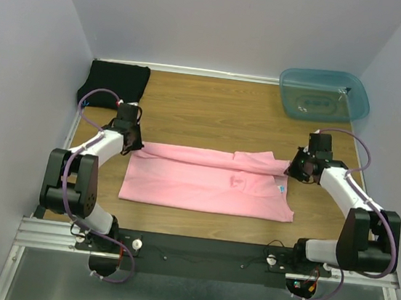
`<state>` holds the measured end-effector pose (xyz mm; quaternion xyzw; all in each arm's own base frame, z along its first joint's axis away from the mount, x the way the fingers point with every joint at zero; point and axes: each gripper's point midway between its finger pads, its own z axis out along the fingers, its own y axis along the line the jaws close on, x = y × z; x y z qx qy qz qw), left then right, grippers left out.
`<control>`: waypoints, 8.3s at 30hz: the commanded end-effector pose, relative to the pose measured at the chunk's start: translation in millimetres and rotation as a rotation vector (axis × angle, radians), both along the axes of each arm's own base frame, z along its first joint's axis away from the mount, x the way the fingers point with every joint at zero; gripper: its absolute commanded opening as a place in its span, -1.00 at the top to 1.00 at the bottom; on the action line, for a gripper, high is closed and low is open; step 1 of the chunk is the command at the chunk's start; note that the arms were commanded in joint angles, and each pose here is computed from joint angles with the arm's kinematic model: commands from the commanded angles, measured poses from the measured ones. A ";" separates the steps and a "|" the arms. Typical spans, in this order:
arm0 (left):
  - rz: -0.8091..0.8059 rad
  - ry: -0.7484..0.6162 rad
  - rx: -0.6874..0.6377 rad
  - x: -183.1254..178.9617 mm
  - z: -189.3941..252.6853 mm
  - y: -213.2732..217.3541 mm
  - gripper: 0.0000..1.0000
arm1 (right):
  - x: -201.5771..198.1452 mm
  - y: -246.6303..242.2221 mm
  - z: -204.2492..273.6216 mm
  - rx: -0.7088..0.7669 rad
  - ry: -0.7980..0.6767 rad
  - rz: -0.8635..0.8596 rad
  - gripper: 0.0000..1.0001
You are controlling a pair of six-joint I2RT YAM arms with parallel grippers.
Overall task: Fold and stack the t-shirts
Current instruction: Fold the tshirt
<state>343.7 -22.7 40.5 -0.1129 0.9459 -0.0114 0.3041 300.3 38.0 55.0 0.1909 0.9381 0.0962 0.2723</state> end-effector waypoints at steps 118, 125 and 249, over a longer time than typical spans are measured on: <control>0.531 -0.167 -0.406 -58.1 63.9 -20.1 -0.90 | -48.1 70.1 51.5 0.291 -0.005 0.084 -0.30; 0.641 -0.143 -0.552 -61.2 36.9 -32.4 -0.78 | -53.0 71.5 38.5 0.297 0.019 0.092 -0.30; -0.172 -0.002 -0.304 -36.9 16.4 -134.3 -0.59 | -48.0 26.7 -24.0 0.212 0.134 -0.169 -0.16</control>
